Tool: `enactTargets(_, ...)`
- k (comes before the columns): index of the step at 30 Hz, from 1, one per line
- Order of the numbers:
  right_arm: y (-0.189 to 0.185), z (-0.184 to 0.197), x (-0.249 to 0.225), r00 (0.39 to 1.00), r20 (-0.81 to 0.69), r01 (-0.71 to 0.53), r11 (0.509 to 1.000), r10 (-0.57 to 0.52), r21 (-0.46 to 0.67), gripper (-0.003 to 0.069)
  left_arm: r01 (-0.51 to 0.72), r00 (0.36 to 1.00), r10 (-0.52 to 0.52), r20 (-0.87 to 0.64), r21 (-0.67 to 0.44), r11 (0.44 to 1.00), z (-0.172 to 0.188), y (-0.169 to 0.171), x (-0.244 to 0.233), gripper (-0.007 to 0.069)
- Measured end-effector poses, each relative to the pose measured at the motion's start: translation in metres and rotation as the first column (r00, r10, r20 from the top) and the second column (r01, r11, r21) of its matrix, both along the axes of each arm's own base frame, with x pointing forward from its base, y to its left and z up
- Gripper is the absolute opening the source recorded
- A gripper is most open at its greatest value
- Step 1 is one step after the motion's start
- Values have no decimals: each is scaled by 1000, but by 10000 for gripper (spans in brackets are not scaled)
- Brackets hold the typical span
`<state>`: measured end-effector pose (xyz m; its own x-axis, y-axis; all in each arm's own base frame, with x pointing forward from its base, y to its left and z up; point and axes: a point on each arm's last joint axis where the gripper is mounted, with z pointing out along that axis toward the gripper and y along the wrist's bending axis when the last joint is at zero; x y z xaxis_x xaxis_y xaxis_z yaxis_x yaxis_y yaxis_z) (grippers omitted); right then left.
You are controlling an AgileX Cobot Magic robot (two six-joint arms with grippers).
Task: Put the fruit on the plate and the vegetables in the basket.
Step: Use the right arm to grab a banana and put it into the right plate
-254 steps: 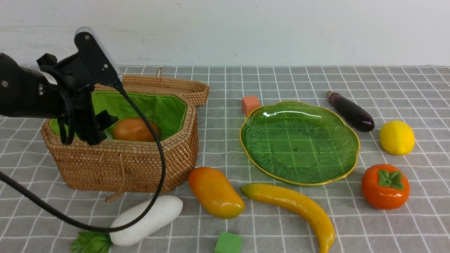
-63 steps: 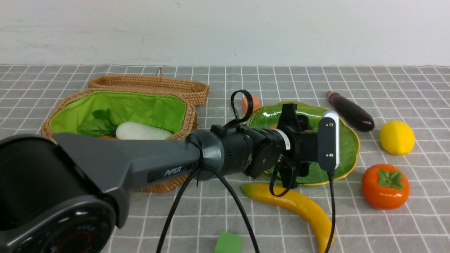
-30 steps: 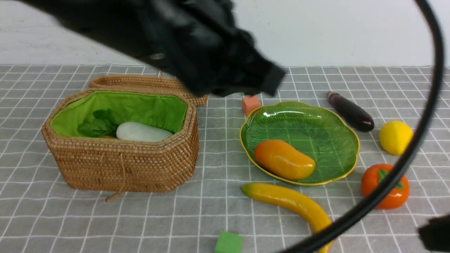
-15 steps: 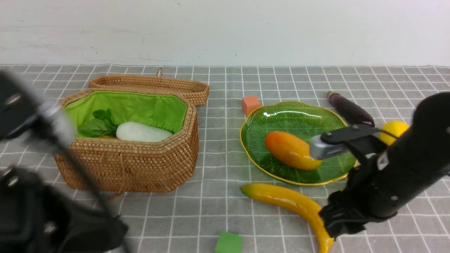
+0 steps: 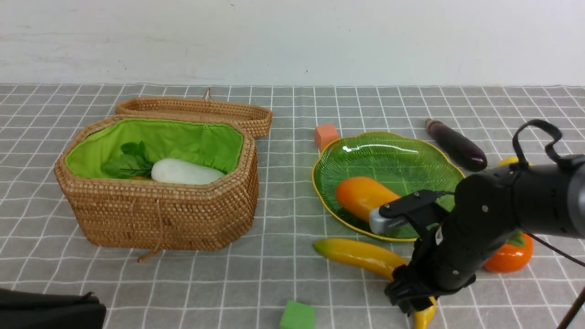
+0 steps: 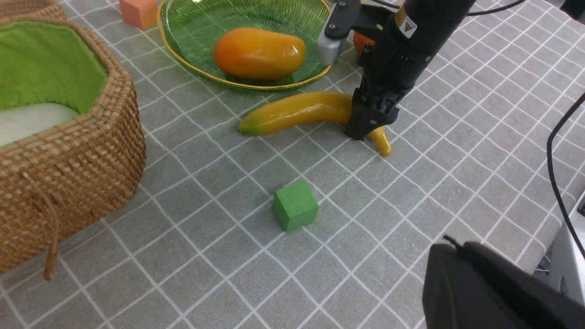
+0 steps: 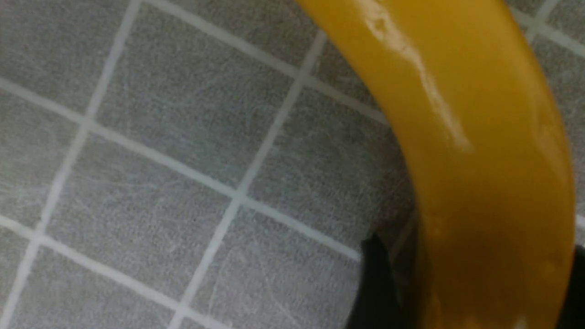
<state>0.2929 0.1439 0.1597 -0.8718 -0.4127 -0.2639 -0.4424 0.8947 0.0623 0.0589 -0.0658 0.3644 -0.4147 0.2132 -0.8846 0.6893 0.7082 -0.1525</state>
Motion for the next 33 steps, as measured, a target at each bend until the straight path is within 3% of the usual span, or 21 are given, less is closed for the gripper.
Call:
enactTargets(4,0,0,1,1000,-5,-3,1000,3,-1,309,0,1000,0,2,-2,1000,0,0,0,-13)
enactTargets(10,-1,12,-10,997,-71,11,1000,-11,12,314,-2,1000,3,16,-16,1000,2,-1,1,-13)
enactTargets(15,-2,72,-27,999,-6,45,990,-45,134,314,-6,999,8,45,-46,999,5,-1,2,-13)
enactTargets(18,-12,113,-18,979,150,100,967,-137,234,314,-10,996,17,82,-85,996,10,-2,4,-13)
enactTargets(20,-20,120,-7,963,195,136,958,-188,253,314,-11,995,21,99,-102,995,12,-3,4,-13)
enactTargets(23,-50,110,42,914,261,248,937,-311,248,314,-12,988,36,150,-156,988,19,-3,6,-13)
enactTargets(26,-61,85,78,901,248,302,925,-356,231,314,-12,986,39,161,-168,986,20,-4,7,-13)
enactTargets(30,-65,59,111,909,230,308,932,-347,189,314,-12,986,39,161,-168,986,20,-4,7,-13)
enactTargets(33,-64,50,123,921,214,295,941,-326,167,372,-12,986,39,160,-167,986,20,-4,7,-13)
